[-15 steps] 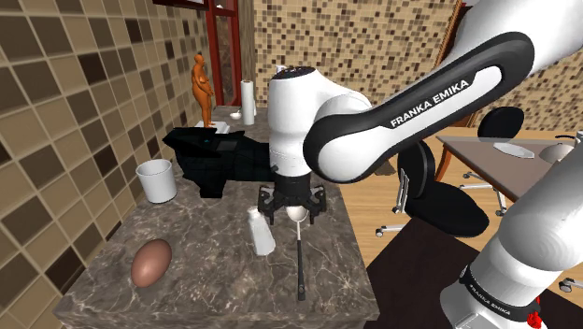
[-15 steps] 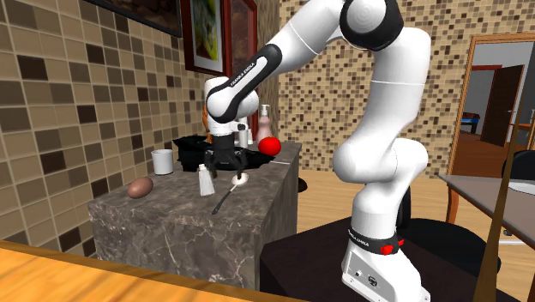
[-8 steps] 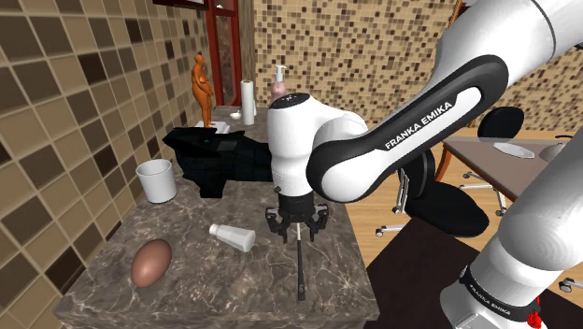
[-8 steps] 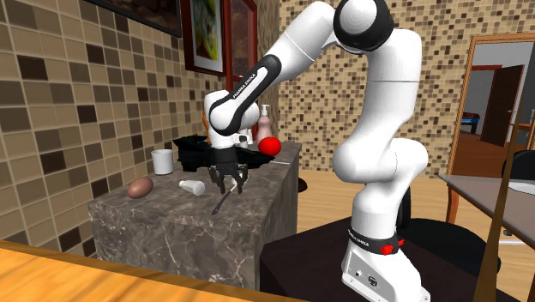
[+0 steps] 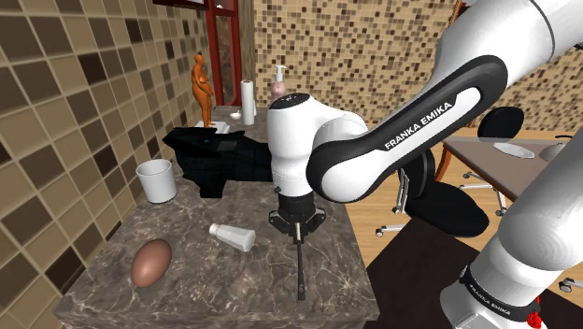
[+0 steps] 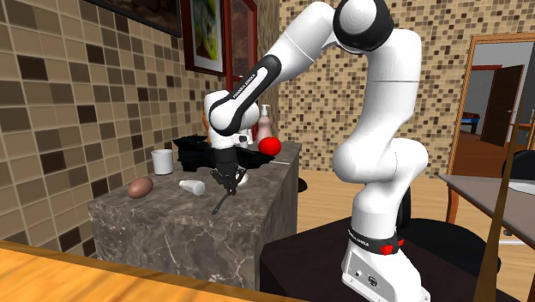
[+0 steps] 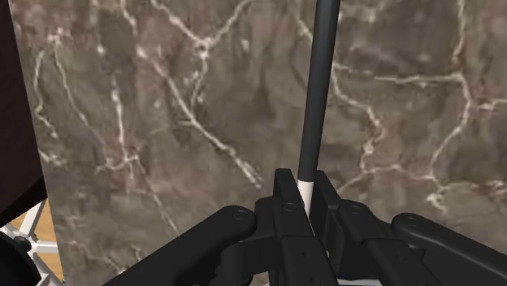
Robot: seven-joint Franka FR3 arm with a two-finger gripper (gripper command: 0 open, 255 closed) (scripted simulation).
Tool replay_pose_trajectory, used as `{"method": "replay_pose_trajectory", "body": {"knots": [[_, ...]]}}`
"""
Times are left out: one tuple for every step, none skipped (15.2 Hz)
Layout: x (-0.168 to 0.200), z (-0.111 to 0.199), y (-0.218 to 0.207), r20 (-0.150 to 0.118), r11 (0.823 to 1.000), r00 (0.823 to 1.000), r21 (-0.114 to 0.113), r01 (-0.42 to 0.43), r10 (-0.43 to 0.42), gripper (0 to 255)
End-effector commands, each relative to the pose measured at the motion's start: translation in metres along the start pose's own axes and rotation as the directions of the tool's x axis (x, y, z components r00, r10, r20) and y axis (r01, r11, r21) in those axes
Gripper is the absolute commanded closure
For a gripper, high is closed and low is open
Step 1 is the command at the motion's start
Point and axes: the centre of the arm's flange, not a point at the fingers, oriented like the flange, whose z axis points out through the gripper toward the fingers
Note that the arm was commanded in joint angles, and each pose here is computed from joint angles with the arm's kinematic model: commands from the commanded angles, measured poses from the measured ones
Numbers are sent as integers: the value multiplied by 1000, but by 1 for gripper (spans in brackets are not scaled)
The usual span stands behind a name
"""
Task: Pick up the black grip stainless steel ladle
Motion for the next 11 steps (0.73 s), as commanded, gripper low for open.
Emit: {"method": "replay_pose_trajectory", "body": {"knots": [[0, 0, 0, 0, 1000, 1000, 0, 0, 0, 255], [0, -5, 1, 0, 1000, 1000, 0, 0, 0, 255], [0, -10, 2, 0, 1000, 1000, 0, 0, 0, 255], [0, -15, 2, 0, 1000, 1000, 0, 0, 0, 255], [0, -21, 3, 0, 1000, 1000, 0, 0, 0, 255], [1, -26, 3, 0, 1000, 1000, 0, 0, 0, 255], [1, -31, 4, 0, 1000, 1000, 0, 0, 0, 255], [1, -36, 5, 0, 1000, 1000, 0, 0, 0, 255], [1, -42, 5, 0, 1000, 1000, 0, 0, 0, 255], [1, -47, 6, 0, 1000, 1000, 0, 0, 0, 255], [1, -52, 6, 0, 1000, 1000, 0, 0, 0, 255]]}}
